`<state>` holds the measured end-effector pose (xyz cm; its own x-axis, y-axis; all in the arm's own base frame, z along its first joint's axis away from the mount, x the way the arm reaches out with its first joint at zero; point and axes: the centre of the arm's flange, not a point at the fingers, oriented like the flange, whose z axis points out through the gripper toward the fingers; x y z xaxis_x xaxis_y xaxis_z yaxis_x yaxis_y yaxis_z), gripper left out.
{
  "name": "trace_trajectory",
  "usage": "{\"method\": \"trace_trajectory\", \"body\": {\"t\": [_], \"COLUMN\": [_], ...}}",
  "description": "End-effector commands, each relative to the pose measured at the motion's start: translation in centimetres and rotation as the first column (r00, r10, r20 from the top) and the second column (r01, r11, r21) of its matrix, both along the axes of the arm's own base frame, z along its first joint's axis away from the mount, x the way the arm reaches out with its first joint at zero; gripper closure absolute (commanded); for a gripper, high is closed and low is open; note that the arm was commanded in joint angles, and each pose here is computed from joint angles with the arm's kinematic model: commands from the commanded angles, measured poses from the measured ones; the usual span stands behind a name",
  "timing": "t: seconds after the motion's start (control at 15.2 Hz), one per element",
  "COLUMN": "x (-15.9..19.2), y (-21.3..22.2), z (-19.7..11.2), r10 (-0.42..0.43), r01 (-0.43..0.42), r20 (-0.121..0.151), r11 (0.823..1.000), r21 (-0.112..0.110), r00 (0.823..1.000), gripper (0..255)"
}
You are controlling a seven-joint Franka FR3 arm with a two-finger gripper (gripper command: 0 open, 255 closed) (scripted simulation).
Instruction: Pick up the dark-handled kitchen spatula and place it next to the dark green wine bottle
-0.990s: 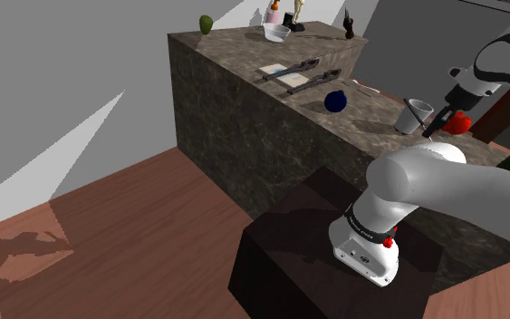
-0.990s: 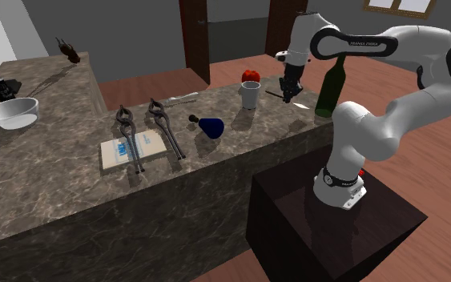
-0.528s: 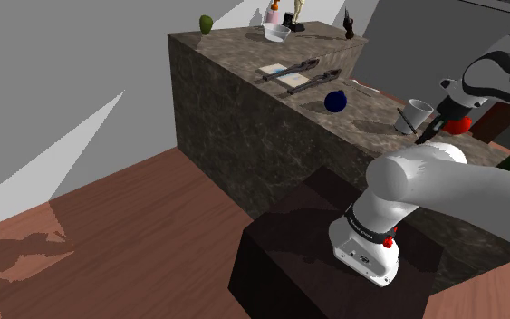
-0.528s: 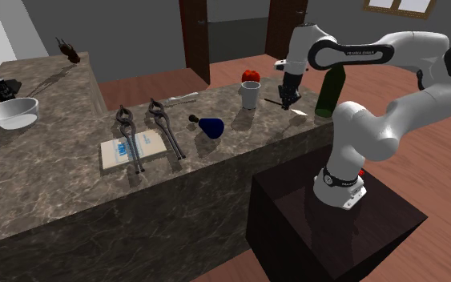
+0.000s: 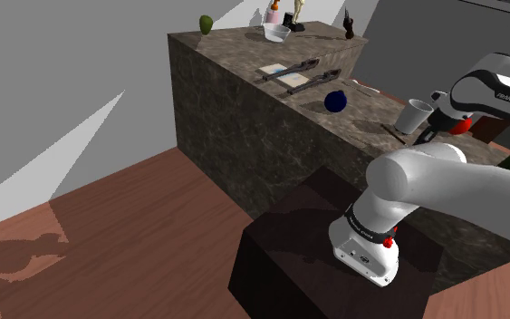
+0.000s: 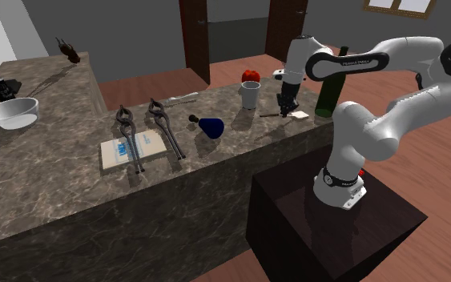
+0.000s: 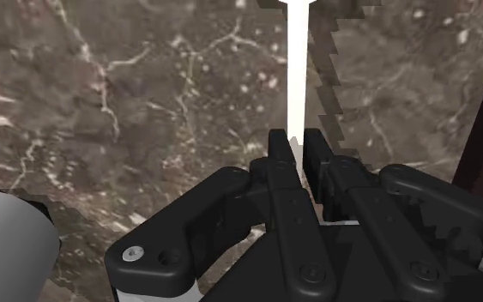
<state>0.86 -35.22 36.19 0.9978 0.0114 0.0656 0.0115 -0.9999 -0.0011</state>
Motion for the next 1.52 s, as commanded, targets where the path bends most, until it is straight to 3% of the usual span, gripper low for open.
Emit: {"method": "trace_trajectory", "body": {"t": [0.0,0.53,0.59,0.92,1.19,1.45], "x": [0.0,0.0,0.0,0.0,-0.3,-0.3], "y": [0.0,0.0,0.0,0.0,0.0,0.0], "z": [-1.1,-1.1,-1.1,-1.1,3.9,3.9], "r10": [0.000,0.000,0.000,0.000,0.000,0.000], "r01": [0.000,0.000,0.000,0.000,0.000,0.000], "r20": [0.000,0.000,0.000,0.000,0.000,0.000], "r11": [1.000,1.000,1.000,1.000,1.000,1.000], "r21": [0.000,0.000,0.000,0.000,0.000,0.000], "r00": [1.000,1.000,1.000,1.000,1.000,1.000], "gripper": [255,255,0,0,0,0]}}
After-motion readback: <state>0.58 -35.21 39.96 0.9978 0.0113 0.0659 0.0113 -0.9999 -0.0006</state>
